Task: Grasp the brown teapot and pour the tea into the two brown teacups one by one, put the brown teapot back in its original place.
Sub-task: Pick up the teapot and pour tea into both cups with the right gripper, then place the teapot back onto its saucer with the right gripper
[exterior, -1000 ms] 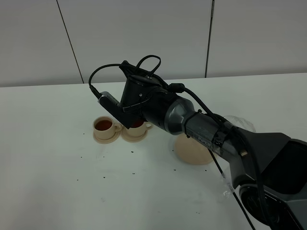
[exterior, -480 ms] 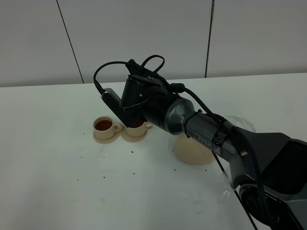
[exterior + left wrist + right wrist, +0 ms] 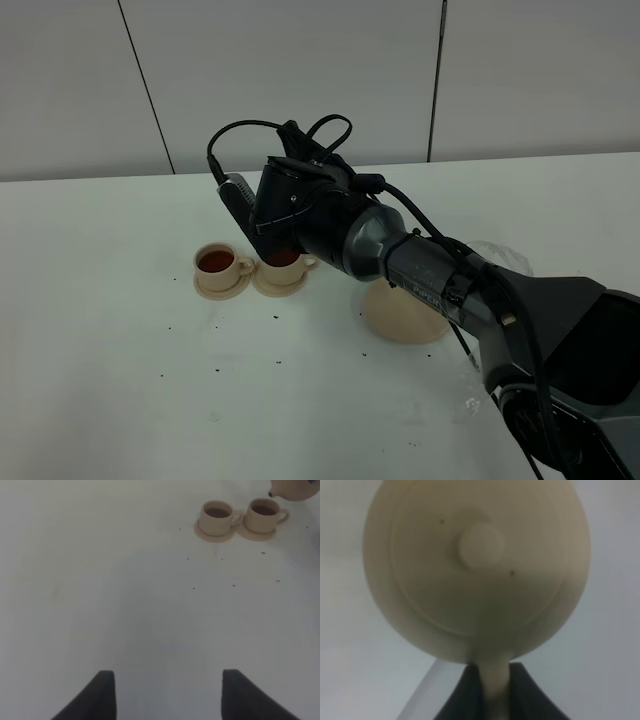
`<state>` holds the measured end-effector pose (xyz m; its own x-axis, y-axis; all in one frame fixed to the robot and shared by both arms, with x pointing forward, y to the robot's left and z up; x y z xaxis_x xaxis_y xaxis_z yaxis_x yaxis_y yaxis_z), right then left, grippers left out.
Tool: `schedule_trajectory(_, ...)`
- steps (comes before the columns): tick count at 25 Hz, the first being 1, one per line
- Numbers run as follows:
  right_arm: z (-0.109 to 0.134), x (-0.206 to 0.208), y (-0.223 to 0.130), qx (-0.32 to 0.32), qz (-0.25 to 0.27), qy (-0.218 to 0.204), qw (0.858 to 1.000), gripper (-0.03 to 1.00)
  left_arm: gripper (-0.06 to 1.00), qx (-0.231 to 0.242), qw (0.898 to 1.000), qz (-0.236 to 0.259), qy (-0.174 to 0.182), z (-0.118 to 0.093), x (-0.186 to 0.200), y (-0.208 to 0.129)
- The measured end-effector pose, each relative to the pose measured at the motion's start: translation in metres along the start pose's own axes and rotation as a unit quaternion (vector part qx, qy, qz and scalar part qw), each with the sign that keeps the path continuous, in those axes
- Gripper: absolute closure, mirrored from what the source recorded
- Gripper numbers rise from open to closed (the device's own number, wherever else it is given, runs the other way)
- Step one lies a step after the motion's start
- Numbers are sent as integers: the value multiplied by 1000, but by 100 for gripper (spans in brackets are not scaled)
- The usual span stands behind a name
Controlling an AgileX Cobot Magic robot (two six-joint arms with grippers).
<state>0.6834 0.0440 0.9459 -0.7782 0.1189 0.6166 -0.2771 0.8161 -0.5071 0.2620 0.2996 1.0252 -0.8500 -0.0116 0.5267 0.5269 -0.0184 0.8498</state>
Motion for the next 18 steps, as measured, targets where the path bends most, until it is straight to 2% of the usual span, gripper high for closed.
schedule_trajectory(3,3,0,0,-21,0,10,1000,88,41,0,1000,0,0,0,0,0)
schedule_trajectory(9,2,8,1,-117,-24,25,993,88,41,0,1000,0,0,0,0,0)
schedule_trajectory(18,2,15,-3,-136,-25,38,990,88,41,0,1000,0,0,0,0,0)
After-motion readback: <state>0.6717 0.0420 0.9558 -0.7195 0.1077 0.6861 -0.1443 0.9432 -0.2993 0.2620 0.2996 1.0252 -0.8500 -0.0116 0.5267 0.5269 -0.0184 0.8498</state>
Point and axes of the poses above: a point on each arm's last joint axis where the gripper is mounted, x pointing back along that axis away from the gripper, z along the wrist's bending axis when the last joint is at zero, y = z × x, the point moved 4 cm from there along -x, pointing out along that axis toward the gripper
